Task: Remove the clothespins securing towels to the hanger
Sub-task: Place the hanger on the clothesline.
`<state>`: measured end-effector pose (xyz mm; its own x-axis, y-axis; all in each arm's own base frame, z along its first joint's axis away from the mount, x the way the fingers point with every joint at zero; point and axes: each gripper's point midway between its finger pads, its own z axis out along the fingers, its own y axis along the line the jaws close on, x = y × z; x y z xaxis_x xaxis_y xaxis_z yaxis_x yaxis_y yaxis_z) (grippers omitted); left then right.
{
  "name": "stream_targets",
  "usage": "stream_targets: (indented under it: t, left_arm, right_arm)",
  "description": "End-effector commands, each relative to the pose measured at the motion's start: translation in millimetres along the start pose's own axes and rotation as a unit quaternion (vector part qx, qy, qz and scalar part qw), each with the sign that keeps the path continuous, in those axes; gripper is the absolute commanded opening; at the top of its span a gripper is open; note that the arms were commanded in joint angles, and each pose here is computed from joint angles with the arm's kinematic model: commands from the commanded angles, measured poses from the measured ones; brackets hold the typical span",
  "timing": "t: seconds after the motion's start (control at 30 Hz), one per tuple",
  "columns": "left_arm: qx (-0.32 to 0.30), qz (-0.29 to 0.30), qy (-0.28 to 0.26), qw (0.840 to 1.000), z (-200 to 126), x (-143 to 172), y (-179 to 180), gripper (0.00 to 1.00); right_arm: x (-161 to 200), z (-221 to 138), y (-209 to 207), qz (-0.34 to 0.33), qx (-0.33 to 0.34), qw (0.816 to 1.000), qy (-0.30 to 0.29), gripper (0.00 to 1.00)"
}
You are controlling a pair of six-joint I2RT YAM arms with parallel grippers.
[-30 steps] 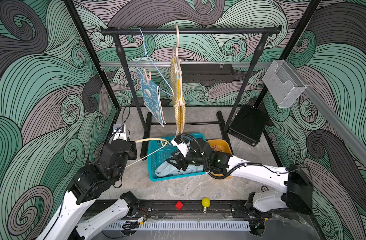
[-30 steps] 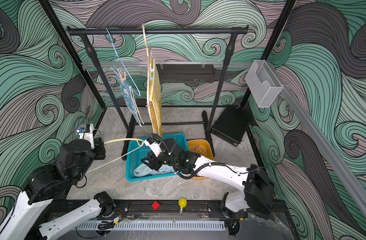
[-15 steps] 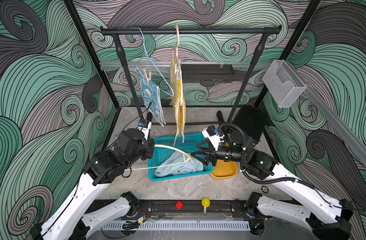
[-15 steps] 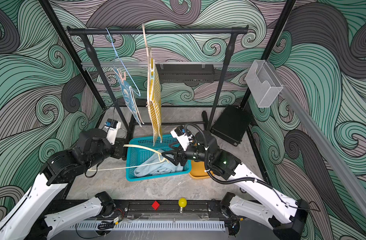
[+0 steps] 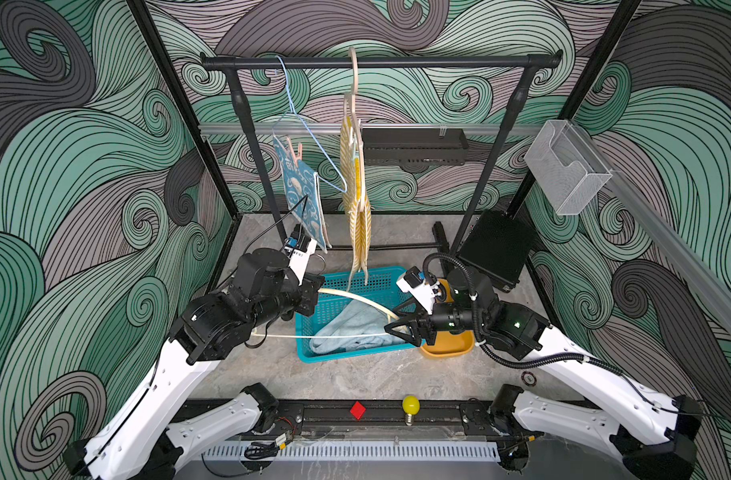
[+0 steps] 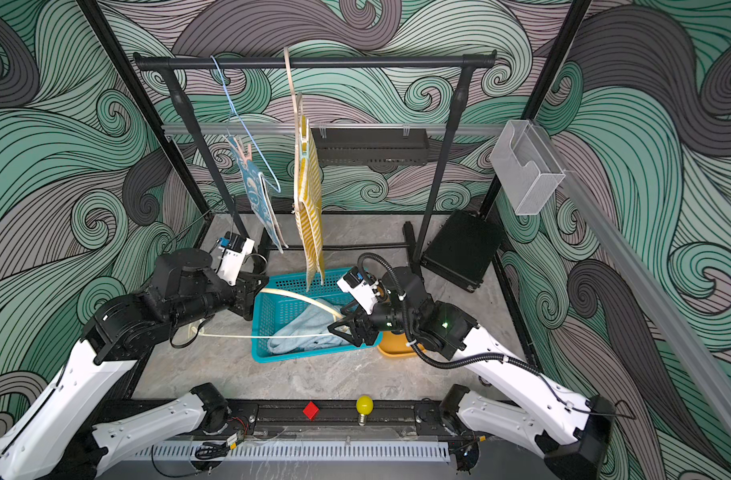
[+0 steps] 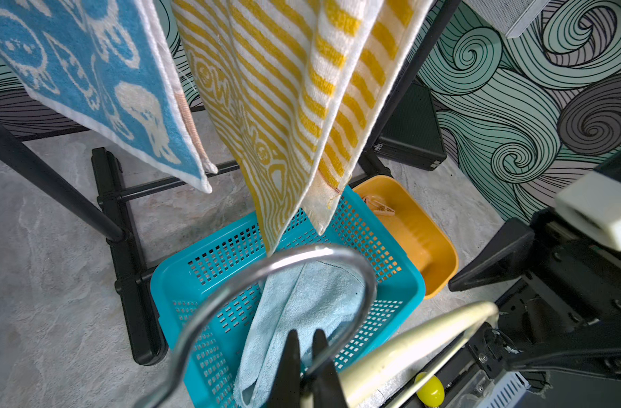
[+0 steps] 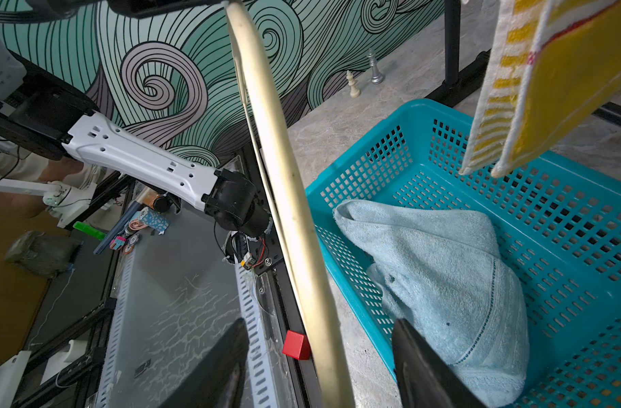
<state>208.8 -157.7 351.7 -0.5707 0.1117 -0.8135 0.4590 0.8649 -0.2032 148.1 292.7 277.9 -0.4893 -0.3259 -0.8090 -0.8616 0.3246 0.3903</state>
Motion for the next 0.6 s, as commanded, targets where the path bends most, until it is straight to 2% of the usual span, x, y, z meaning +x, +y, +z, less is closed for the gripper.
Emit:
stream_targets:
  t: [0.0,0.37,0.43,0.5,0.57]
  left_arm:
    - [0.031,-0.005,-0.036,0.999,-12.4,-19.7,-12.5,0.00]
    - [0.028,-0.005,-0.040,0.999,-12.6,-20.7,-11.5,0.00]
    - [0.027,-0.005,-0.041,0.999,-12.4,-20.7,-11.1,0.00]
    - [0.024,-0.005,-0.041,0.999,-12.4,-20.2,-9.9,0.00]
    - [0.020,-0.005,-0.042,0.999,-12.4,-19.7,-8.4,0.00]
  right_arm:
    - [1.4,0.1,2.4,-0.013,-0.009,1.000,0.002,0.63]
    - [-1.1,2.8,6.4,-0.013,-0.025,1.000,-0.002,0.39]
    - [-0.9,3.7,7.0,-0.012,-0.028,1.000,-0.003,0.25]
    - [-1.2,3.8,6.9,-0.012,-0.028,1.000,-0.003,0.03]
    - [-2.5,2.8,8.2,-0.012,-0.030,0.999,-0.007,0.00]
